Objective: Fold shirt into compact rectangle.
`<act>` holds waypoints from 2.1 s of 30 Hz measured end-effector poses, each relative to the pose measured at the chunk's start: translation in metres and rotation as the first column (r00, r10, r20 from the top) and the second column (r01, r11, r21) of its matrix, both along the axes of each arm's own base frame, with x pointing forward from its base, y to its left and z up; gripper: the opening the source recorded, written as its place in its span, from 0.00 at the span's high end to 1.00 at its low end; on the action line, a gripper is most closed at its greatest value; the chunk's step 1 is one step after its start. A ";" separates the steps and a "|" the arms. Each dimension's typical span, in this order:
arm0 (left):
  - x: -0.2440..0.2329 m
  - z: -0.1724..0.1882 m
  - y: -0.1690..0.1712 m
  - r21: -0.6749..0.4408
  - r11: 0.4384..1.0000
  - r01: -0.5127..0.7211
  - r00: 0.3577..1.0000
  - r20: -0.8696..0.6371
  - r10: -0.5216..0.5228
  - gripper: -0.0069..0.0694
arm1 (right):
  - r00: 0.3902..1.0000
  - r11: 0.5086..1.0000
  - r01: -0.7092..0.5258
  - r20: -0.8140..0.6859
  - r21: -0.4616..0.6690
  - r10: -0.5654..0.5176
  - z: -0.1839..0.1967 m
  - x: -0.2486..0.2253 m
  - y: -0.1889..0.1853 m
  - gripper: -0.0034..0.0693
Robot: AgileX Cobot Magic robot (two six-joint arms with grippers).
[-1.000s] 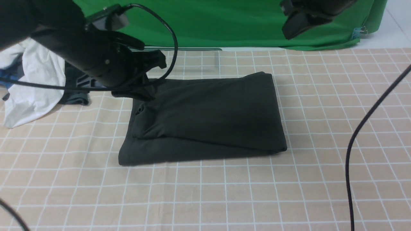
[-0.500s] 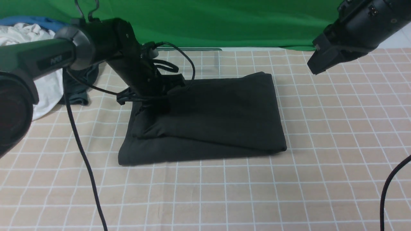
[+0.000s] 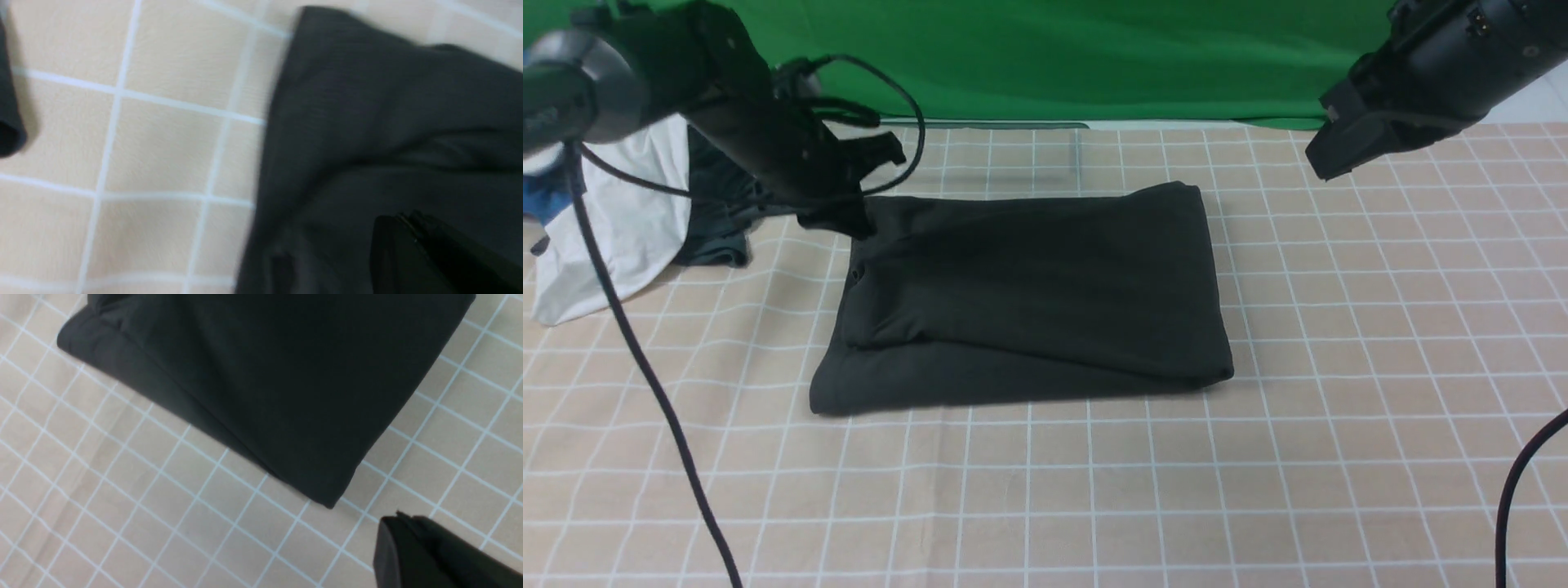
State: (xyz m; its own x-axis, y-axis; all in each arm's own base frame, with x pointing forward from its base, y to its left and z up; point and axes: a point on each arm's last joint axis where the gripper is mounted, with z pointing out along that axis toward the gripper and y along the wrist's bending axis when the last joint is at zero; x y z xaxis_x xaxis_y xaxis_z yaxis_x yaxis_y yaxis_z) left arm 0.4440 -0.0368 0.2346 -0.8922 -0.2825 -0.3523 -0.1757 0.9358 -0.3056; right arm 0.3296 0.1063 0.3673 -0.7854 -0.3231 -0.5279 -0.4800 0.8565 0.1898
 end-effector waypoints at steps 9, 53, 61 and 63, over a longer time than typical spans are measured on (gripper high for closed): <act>-0.065 0.054 0.001 0.021 0.999 0.028 0.998 0.055 -0.029 0.89 | 0.987 0.998 0.061 -0.149 -0.032 -0.065 -0.059 0.037 0.007 0.62; -0.102 -0.073 0.002 0.020 0.995 0.102 0.969 -0.229 -0.095 0.87 | 0.924 0.993 0.061 -0.371 -0.097 -0.093 -0.180 0.073 0.038 0.14; -0.103 -0.057 0.002 0.021 0.994 0.112 0.976 -0.193 -0.105 0.87 | 0.902 0.994 0.073 -0.420 -0.087 -0.103 -0.204 0.077 0.042 0.30; -0.104 -0.053 0.002 0.020 0.993 0.112 0.977 -0.186 -0.107 0.87 | 0.900 0.995 0.073 -0.426 -0.070 -0.096 -0.208 0.078 0.044 0.57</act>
State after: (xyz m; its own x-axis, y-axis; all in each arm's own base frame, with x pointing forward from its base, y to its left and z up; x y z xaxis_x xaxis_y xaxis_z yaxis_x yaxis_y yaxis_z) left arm 0.3401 -0.0350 0.1814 -0.9676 -0.1711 -0.1858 -0.1222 0.9608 -0.2487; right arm 0.4074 0.1499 0.1597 -0.9574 -0.2632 -0.1191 -0.2879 0.9040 0.3160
